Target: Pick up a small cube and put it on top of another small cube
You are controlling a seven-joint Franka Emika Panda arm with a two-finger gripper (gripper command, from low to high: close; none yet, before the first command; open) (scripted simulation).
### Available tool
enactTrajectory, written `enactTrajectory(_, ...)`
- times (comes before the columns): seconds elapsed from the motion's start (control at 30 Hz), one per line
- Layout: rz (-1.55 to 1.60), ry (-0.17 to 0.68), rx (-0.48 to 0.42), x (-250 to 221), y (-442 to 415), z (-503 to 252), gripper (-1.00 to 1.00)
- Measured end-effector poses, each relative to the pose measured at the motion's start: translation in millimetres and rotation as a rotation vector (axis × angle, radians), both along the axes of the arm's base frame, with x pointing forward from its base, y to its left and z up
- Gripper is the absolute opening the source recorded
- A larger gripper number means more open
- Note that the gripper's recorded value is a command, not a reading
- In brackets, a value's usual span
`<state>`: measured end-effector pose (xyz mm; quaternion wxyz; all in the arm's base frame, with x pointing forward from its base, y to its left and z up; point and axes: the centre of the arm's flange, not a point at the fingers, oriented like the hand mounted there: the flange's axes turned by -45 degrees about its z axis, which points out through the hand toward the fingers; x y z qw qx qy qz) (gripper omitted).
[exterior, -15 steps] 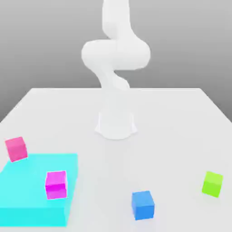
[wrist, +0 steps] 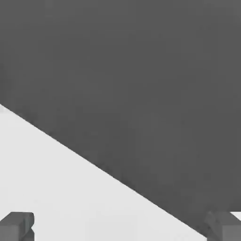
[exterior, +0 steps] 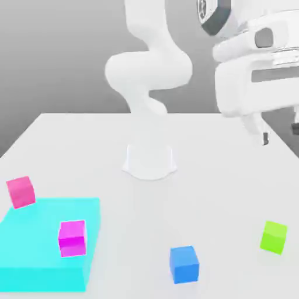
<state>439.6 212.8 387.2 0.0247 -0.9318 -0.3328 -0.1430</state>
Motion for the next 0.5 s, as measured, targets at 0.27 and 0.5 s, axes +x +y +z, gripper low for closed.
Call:
enactTrajectory(0.27,0.319,0.177,-0.149,-68.8,74.6,-154.7,0.0)
enactTrajectory(0.5,0.395,0.221,-0.191,-91.7,83.2,-251.2,-1.0)
